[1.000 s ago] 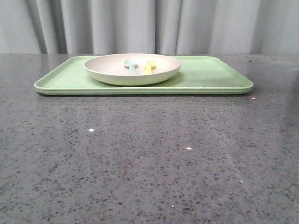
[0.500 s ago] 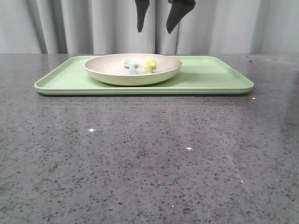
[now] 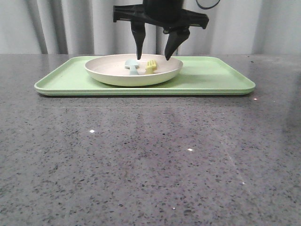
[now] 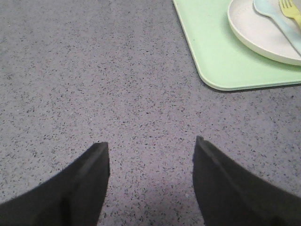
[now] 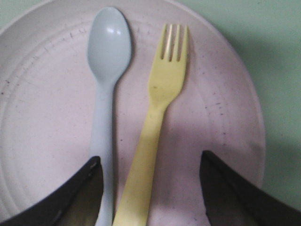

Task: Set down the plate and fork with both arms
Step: 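Lower the open right gripper over the yellow fork on the plate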

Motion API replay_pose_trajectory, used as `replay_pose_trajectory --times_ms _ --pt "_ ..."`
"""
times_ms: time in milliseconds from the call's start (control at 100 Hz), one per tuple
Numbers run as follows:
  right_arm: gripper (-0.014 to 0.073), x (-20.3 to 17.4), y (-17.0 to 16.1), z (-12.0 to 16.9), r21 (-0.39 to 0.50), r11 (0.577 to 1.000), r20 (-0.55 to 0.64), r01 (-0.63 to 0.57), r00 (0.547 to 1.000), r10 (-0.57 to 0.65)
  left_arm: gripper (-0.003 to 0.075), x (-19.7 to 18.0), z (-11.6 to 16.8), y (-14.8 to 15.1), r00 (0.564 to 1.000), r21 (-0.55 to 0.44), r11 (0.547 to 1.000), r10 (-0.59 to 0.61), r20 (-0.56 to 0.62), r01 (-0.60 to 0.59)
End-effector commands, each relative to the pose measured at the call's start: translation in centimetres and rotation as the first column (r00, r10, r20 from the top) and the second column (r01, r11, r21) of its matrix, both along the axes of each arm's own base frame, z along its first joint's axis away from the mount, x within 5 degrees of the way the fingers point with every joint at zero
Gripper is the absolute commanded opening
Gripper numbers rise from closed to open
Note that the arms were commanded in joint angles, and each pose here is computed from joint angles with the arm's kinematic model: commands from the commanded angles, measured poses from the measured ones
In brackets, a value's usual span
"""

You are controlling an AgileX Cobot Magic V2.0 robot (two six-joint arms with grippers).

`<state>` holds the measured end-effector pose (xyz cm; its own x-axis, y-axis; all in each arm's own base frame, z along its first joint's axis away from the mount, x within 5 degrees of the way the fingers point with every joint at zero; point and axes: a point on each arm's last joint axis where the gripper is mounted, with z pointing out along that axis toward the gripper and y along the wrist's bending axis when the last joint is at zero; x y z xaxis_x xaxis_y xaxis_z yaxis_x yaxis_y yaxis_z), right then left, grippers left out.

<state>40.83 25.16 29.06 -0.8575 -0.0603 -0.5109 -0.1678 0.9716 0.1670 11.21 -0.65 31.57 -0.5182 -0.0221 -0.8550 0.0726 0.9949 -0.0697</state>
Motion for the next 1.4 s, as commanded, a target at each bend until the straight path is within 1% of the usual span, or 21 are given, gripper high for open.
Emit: replay_pose_trajectory --times_ms 0,230,400,940,1390 --pt "0.0456 -0.3 -0.4 3.7 0.054 0.999 0.121 0.0 0.993 -0.006 0.0387 0.3 1.5 0.1 0.995 -0.015 1.0 0.019 0.099 -0.018" --pt "0.0456 0.0 -0.3 3.1 0.051 0.999 0.12 0.015 0.993 -0.021 0.0387 0.3 1.5 0.1 0.995 -0.015 1.0 0.019 0.099 -0.018" --pt "0.0456 0.2 -0.5 3.2 0.037 0.999 0.135 0.03 0.99 -0.035 0.0387 0.3 1.5 0.1 0.995 -0.015 1.0 0.019 0.099 -0.018" --pt "0.0456 0.3 -0.4 3.2 0.046 0.999 0.147 0.027 0.989 -0.034 0.0387 0.3 1.5 0.1 0.995 -0.015 1.0 0.019 0.099 -0.018" --pt "0.0456 0.8 -0.1 1.5 0.027 0.999 0.117 0.029 0.993 -0.032 0.0387 0.3 1.5 0.1 0.995 -0.015 1.0 0.019 0.099 -0.018"
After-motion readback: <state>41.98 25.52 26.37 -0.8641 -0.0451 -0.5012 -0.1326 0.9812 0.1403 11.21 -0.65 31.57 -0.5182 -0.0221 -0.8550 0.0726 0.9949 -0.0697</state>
